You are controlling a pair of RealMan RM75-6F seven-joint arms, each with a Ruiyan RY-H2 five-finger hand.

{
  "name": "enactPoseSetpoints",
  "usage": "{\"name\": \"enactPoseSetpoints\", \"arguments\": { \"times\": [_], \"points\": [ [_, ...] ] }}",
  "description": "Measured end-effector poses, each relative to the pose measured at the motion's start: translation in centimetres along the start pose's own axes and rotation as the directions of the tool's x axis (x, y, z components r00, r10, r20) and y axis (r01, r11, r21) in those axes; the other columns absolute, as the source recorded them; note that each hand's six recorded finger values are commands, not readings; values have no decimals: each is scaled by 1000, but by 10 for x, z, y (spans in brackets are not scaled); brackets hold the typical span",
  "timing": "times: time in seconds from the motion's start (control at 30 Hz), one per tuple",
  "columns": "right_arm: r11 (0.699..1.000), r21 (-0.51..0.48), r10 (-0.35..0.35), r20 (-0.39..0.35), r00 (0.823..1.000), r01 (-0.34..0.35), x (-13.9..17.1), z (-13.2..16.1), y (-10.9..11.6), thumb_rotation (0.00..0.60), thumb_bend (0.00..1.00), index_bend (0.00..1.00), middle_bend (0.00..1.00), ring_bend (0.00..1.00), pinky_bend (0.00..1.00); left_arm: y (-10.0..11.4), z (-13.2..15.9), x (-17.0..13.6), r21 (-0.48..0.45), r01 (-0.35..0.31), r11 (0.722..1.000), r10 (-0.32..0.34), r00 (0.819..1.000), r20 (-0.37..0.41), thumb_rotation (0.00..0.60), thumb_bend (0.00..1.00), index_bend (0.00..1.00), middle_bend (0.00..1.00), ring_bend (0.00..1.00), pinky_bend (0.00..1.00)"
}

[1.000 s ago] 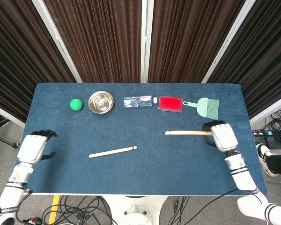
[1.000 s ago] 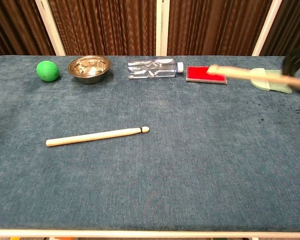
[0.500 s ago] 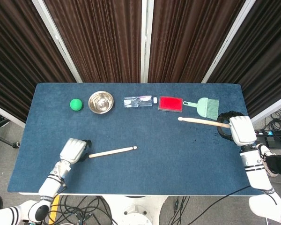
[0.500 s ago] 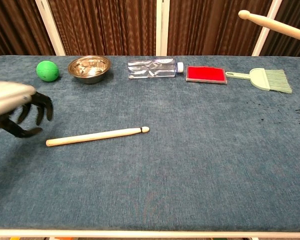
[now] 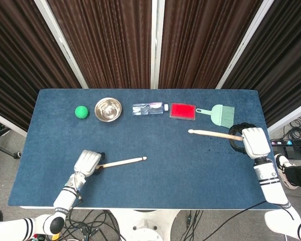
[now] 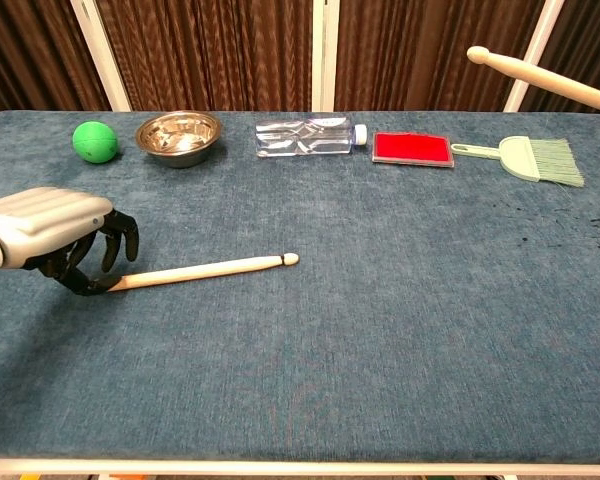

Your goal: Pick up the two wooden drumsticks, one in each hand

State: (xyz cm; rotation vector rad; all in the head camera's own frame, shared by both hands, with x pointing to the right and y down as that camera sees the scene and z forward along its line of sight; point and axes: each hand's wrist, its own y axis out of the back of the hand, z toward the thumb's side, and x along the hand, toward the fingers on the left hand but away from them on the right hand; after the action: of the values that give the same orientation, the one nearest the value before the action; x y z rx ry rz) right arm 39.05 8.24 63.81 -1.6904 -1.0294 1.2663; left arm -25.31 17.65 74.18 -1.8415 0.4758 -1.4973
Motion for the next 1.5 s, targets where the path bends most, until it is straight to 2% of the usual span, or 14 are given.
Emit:
{"name": "enactPoseSetpoints", "arguments": {
  "times": [0.47,0.7,1.0,1.1,1.27,1.5],
  "points": [
    [999,-32,10,15,1000,-9,5,-6,-8,600,637,688,632,377,444,-6,6,4,24,16,1000,-16,1000,-19,572,320,430,528,642,839],
    [999,-50,15,16,1000,-15,8,-8,-12,600,643,688,632,377,444,-9,6,4,15,26,1000,-25,999,-21,597,319,456,546,645,838],
    [999,-51,19,19,1000,-18,9,-9,-13,600,649,688,632,377,444,-11,10,4,-5,31,999,-31,999,-9,598,321,456,549,649,839],
    [999,-51,21,22,1000,-20,10,-10,-13,600,651,688,632,377,444,-11,11,4,-9,34,999,-34,999,-5,595,349,456,548,649,839],
    [998,-51,26,25,999,-25,11,-12,-14,600,657,688,632,377,444,-11,11,5,-38,34,999,-34,999,-4,597,467,495,572,669,841],
    [998,-53,43,32,999,-42,18,-15,-17,600,661,689,632,377,444,-8,9,6,-130,27,991,-26,1000,12,600,500,571,632,690,845]
  ]
}}
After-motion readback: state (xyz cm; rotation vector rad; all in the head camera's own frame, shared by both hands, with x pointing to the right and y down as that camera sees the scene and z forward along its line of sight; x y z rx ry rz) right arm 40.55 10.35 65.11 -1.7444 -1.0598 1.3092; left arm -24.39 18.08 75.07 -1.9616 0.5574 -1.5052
